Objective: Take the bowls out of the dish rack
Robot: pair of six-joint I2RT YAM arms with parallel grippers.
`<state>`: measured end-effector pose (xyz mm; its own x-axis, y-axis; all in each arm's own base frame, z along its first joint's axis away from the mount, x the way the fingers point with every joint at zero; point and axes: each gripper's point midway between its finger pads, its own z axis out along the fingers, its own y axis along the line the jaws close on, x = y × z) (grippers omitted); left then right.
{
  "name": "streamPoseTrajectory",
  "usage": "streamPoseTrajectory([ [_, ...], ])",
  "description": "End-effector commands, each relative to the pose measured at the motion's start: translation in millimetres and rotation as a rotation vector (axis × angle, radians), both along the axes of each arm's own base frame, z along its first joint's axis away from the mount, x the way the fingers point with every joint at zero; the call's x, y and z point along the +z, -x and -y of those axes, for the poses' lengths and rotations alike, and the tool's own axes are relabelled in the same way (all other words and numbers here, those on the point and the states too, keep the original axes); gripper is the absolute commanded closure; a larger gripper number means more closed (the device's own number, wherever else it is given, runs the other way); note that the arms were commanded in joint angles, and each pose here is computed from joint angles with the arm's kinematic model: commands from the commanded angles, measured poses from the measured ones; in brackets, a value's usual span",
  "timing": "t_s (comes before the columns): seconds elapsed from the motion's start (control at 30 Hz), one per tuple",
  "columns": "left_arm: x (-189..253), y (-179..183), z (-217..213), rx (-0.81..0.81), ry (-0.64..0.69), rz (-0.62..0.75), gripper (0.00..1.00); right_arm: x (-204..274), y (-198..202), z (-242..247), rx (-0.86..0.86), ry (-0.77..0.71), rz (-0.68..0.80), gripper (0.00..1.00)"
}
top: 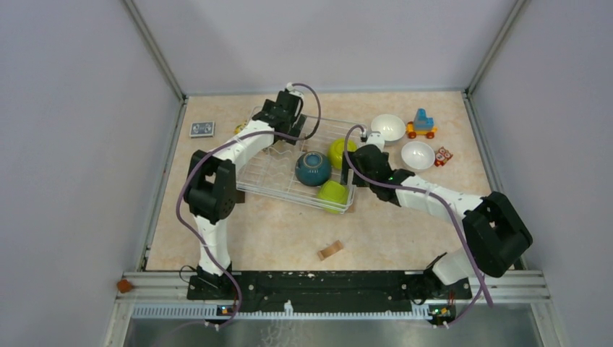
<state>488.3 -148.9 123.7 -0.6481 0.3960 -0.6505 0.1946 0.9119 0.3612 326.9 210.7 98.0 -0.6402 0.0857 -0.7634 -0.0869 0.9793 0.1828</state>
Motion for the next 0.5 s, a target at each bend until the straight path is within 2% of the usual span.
streamPoseTrajectory([
  [0.0, -2.7, -3.7, 7.0, -0.018, 0.031, -0.029, 0.01, 24.3, -15.1, -10.2, -0.007, -0.048, 0.056, 0.10],
  [0.23, -7.7, -4.6, 6.0, -0.002, 0.067, -0.081, 0.01, 26.0, -16.9, -11.5, 0.000, -0.045, 0.062, 0.10],
  [0.33, -4.4, -6.1, -15.4, 0.087, -0.015, -0.070, 0.01, 24.7, -16.3, -11.2, 0.000, -0.041, 0.059, 0.10],
  [0.47, 15.7, -7.7, -40.6, 0.204, -0.098, 0.016, 0.01, 25.9, -16.5, -9.5, -0.004, -0.040, 0.064, 0.10],
])
